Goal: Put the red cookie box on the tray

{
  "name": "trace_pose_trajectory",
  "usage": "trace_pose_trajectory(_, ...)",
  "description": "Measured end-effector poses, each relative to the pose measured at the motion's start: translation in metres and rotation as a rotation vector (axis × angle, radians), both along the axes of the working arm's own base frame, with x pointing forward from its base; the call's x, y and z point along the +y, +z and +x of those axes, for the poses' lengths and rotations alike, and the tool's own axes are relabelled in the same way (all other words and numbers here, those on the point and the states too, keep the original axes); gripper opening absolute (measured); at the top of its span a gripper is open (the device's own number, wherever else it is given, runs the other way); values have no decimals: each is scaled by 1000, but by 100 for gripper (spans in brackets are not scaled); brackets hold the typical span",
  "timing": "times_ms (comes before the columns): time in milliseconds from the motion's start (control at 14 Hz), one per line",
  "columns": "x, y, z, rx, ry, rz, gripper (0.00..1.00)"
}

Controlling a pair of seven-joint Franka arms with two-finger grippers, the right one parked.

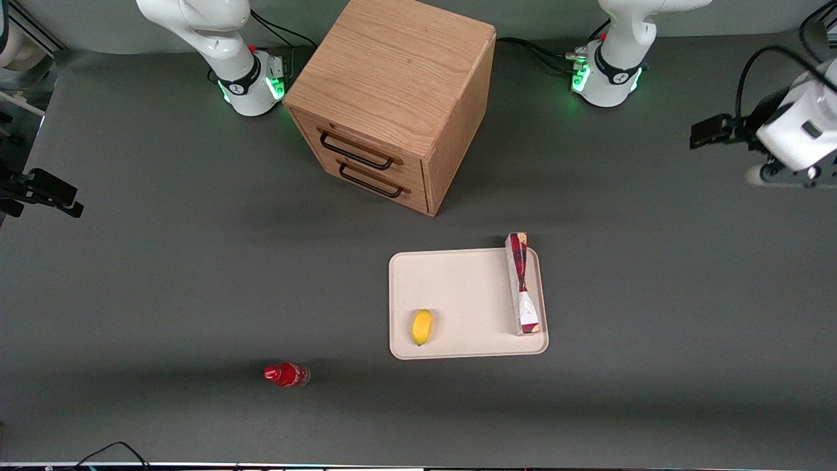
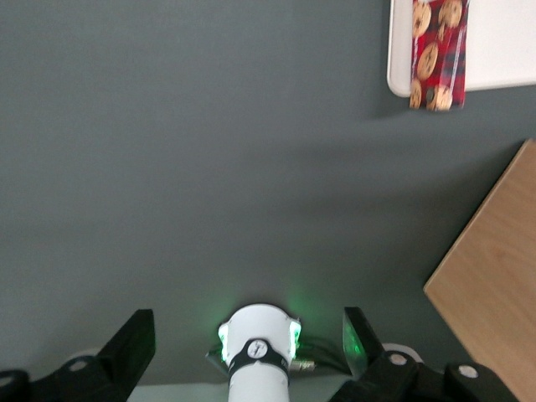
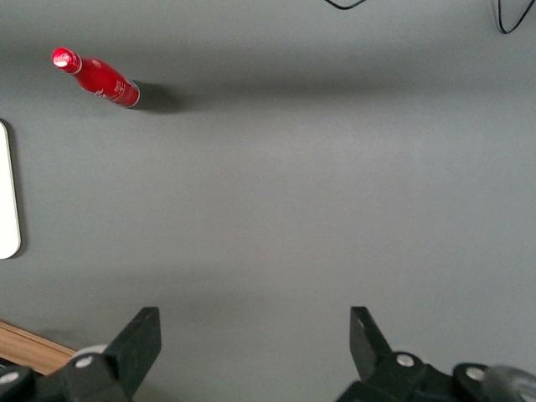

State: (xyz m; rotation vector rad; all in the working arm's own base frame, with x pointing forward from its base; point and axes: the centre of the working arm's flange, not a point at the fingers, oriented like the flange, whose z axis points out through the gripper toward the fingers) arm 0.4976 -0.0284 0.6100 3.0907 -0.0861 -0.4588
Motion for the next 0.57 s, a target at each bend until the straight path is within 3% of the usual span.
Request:
trace_pose_trajectory(286, 14, 8, -70, -55, 7, -1, 100)
trace_pose_trajectory(429, 26, 19, -81, -94, 15, 24, 100)
trace_pose_trajectory(571, 33, 26, -74, -113, 15, 52, 100)
